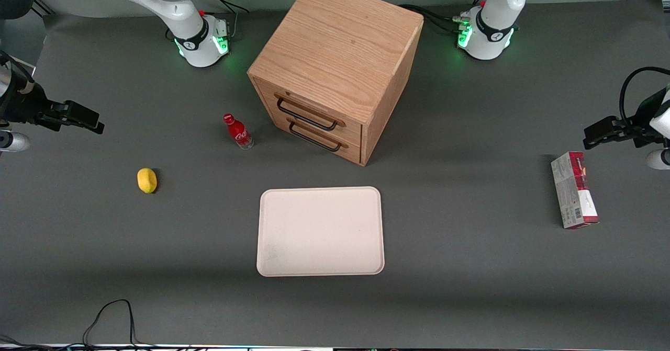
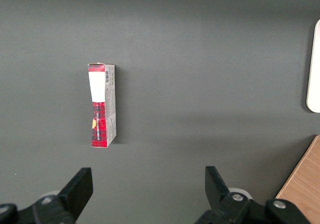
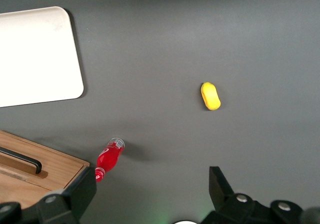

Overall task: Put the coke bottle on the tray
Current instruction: 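Move the right gripper toward the red Coca-Cola bottle beside the cabinet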

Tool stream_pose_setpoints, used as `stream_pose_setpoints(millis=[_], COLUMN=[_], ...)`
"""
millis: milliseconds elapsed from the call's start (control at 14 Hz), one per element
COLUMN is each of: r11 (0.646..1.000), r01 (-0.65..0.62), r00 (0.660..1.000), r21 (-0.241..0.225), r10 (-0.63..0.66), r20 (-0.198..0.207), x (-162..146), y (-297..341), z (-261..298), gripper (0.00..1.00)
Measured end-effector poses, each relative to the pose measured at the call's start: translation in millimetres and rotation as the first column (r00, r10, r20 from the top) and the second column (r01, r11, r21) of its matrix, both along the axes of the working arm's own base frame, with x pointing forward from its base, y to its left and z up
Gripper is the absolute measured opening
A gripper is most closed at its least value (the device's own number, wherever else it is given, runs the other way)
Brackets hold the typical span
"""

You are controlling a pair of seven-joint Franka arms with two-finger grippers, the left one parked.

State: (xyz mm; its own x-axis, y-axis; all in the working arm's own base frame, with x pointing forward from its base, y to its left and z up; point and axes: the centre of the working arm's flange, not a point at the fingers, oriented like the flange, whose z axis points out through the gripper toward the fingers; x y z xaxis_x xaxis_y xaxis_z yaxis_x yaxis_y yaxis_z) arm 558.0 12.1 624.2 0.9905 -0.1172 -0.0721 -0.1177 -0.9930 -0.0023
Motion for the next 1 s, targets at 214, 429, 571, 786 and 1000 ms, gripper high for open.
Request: stream_pose_setpoints(millis=[214, 429, 571, 786, 1000], r11=[1.000, 1.000, 1.000, 0.999, 0.997], r01=[-0.002, -0.013, -0.031, -0.047, -0.070], r00=[1.000, 1.000, 0.999, 0.997, 0.997], r21=[0.000, 0.001, 0.004, 0.025, 0.015], r10=[0.002, 0.013, 0.031, 0.048, 0.070], r20=[-0.001, -0.007, -0.034, -0.066, -0.024], x=[-0.2, -1.3, -7.7, -36.3, -85.2], y=[0.8, 13.2, 46.9, 104.3, 154.0], z=[0.3, -0.2, -4.4, -18.4, -51.7], gripper=[1.00, 1.00, 1.00, 1.00, 1.00])
